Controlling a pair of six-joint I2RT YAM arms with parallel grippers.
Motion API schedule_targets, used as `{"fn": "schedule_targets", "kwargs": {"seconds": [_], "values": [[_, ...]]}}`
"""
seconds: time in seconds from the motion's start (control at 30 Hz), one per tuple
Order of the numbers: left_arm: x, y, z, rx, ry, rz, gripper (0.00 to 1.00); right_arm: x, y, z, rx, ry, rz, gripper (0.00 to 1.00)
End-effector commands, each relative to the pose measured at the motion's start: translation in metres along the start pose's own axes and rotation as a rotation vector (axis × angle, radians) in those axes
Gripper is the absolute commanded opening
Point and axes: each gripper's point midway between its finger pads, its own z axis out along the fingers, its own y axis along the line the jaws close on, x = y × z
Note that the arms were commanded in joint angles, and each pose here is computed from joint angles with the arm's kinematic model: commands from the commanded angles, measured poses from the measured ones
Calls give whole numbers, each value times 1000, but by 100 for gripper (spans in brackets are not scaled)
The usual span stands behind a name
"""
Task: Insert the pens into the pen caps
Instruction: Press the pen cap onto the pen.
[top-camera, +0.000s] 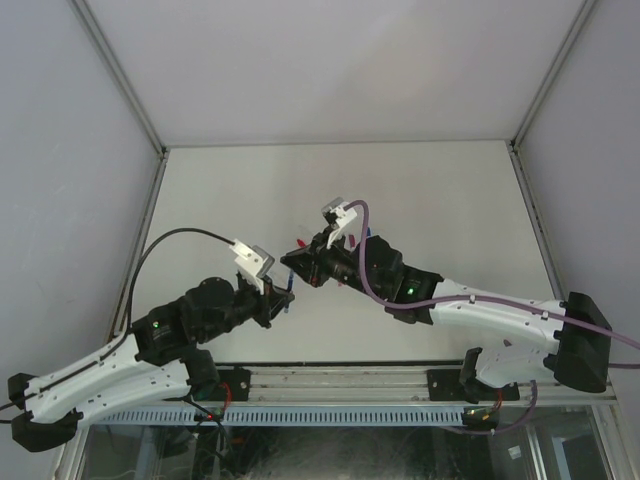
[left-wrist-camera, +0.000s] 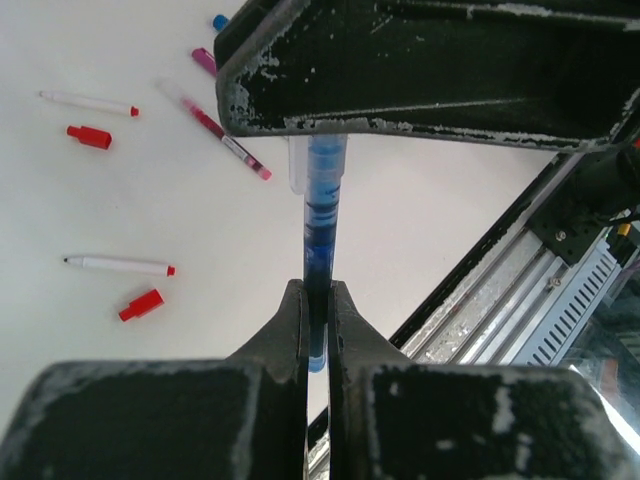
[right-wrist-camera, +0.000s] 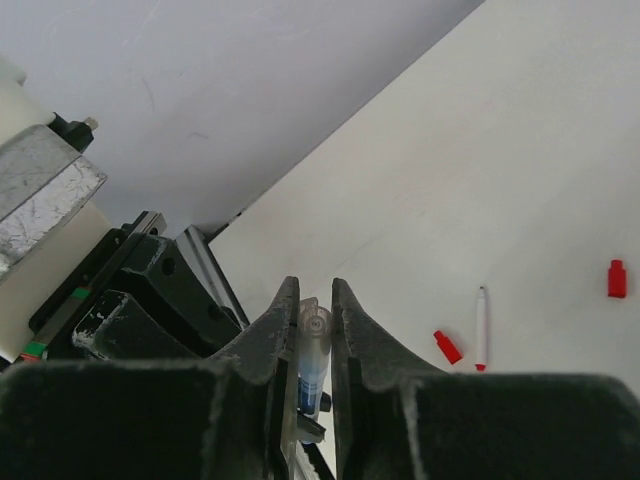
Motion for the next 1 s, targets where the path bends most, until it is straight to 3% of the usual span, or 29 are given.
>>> {"fn": "schedule_targets", "kwargs": {"seconds": [0.0, 0.37, 0.77, 0.97], "values": [[-123, -26, -33, 86, -400, -96, 0, 80, -11, -13, -9, 242, 73, 0], [-124, -30, -30, 97, -395, -93, 0, 95, -17, -23, 176, 227, -204, 0], [-118, -27, -28, 88, -386, -92, 0, 108, -11, -10, 59, 267, -26, 0], [-108, -24, -20, 65, -347, -89, 0, 83, 1, -9, 16, 191, -6, 0]]}}
